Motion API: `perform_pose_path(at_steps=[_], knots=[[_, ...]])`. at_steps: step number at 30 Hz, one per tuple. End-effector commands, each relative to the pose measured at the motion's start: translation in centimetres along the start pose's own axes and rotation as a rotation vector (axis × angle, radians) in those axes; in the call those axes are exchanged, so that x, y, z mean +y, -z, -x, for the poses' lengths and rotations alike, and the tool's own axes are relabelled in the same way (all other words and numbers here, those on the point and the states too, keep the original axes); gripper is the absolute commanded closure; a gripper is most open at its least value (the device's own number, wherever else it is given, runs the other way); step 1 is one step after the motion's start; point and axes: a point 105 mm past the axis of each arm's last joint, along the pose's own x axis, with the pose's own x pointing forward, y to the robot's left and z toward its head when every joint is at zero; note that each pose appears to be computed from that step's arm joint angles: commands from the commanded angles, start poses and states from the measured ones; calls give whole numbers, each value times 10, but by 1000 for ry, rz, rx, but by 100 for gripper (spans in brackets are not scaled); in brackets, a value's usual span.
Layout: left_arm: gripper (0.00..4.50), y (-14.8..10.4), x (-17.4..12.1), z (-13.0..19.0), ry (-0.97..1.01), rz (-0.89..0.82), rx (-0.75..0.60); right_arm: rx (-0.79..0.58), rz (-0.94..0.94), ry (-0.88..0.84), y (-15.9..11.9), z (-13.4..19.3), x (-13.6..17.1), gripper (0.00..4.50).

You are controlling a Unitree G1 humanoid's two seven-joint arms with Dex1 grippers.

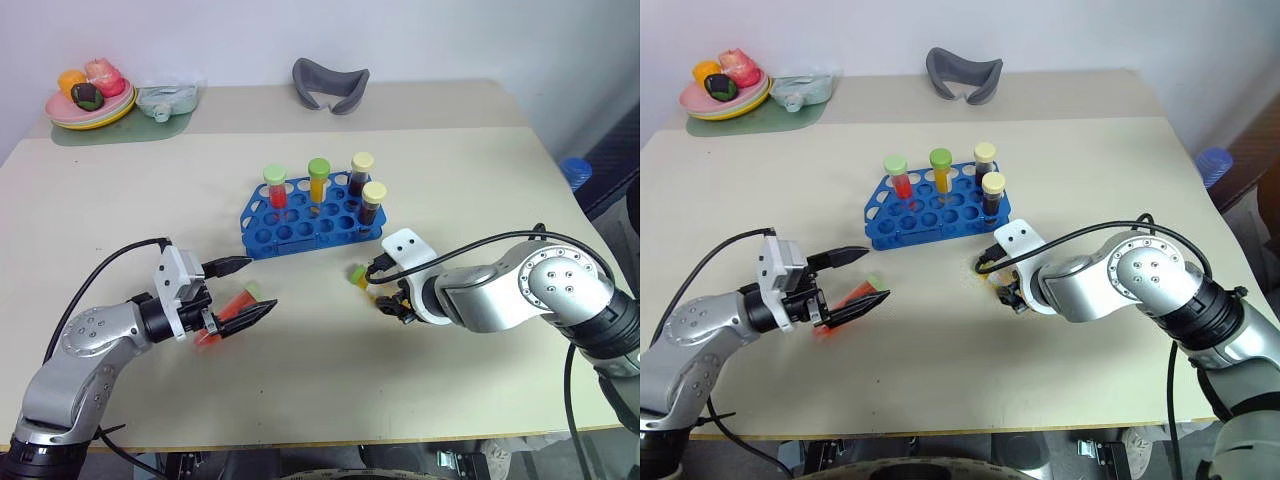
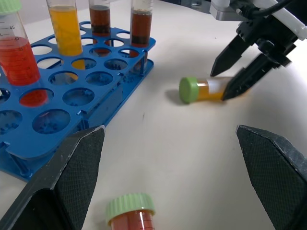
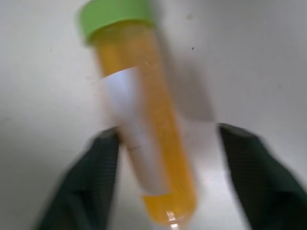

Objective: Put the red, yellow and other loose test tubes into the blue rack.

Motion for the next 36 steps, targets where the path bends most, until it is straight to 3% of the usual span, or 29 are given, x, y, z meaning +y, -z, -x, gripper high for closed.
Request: perform_pose_path(at_steps=[1,19,23,24,30,34,36], knots=[[0,-9,-4,-2,16,-30,-24,-49,87,-4,-9,4,3,228],[0,-12,-5,-9,16,-30,-41,-46,189,18,-14,-10,-14,228],[0,-12,-6,-9,13,-29,-41,-40,187,5,-14,-11,-15,358],[0,-12,-6,-9,12,-29,-40,-42,189,6,-15,-11,-15,372],[0,-11,-5,-8,8,-29,-39,-72,198,-4,-23,-6,-13,372],[0,-11,-2,-6,-15,-31,-43,-179,209,-31,-37,4,-6,372],[0,-10,11,2,-91,-27,-57,-383,208,-120,-54,21,9,372]])
